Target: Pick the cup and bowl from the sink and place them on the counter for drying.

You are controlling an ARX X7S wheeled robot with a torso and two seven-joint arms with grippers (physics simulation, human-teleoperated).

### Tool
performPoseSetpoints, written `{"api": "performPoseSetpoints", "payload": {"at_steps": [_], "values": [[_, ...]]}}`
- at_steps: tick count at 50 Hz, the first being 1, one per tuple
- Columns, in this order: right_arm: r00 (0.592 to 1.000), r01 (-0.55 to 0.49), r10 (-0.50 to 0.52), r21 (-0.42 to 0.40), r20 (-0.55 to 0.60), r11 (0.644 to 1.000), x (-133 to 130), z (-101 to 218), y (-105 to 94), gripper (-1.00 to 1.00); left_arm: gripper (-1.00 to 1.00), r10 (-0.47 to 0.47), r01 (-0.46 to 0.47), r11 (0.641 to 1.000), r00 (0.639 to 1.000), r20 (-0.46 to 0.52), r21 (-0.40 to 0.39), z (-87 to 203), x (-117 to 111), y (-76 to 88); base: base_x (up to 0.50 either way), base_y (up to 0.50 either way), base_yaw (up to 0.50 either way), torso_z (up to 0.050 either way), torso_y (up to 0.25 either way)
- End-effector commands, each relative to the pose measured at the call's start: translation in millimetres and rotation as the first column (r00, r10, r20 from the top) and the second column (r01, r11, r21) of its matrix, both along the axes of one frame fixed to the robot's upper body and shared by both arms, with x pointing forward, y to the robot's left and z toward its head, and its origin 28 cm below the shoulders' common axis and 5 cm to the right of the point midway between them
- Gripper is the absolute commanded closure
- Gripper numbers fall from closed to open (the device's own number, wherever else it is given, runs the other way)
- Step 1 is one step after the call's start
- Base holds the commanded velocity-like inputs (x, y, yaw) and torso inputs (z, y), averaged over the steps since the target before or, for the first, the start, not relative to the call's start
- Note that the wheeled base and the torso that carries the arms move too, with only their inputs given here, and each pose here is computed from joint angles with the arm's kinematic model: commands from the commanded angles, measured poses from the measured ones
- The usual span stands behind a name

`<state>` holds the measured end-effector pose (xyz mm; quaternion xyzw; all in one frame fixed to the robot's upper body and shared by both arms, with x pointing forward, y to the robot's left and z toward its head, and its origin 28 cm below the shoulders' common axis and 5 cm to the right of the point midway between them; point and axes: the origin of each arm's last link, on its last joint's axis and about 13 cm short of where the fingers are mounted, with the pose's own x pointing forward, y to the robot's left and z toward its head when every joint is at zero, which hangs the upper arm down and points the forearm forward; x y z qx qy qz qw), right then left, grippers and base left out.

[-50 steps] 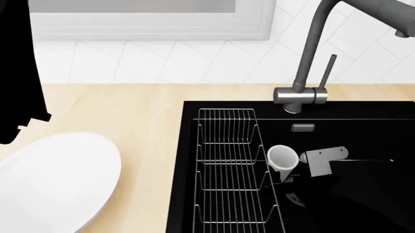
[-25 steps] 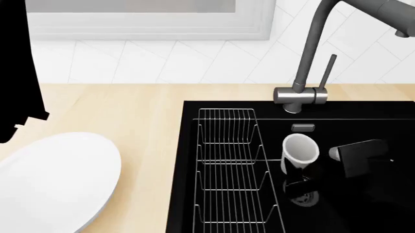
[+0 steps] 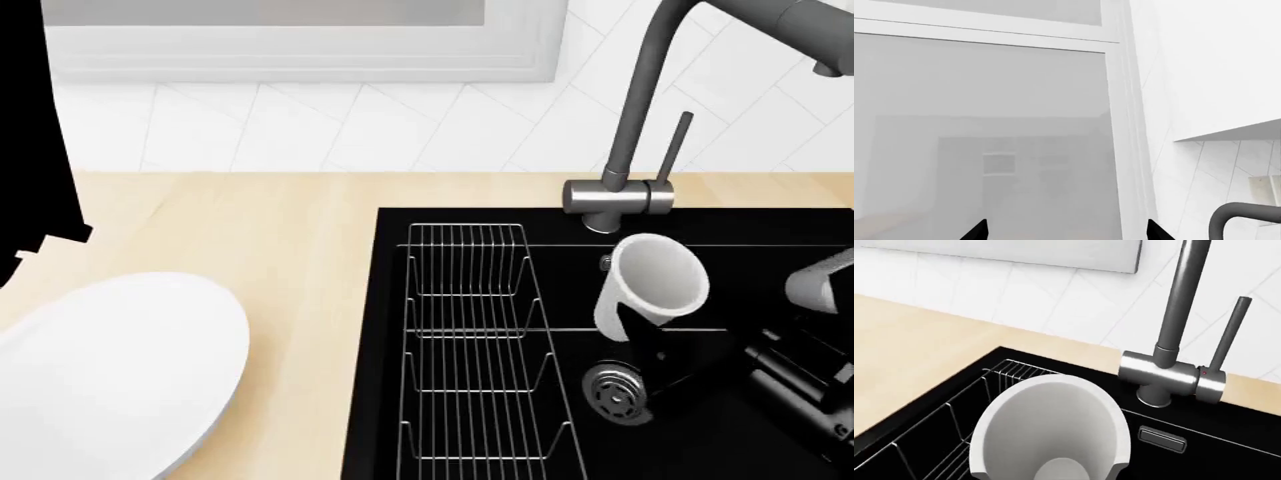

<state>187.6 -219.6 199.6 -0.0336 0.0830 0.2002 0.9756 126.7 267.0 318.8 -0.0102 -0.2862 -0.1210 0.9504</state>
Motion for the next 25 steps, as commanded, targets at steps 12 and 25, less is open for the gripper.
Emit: {"api": "performPoseSetpoints", "payload": {"at_steps": [12,25], "values": [[0.955,-0.239,0.254,-0.105,0.153,0.965,-15,97,12.1,1.0,-1.0,0.0,0.0,1.0,1.0,0.01,0.0,4,-2,-0.3,0.0,0.0,0.0,0.0,0.0],[0.912,-0.353,0.377,-0.156,0.163,0.922,-5,130,35.3,1.0,-1.0,0.0,0.0,1.0,1.0,0.012,-0.003,4,-2,-0.6,0.0,0.0,0.0,0.0,0.001]]}}
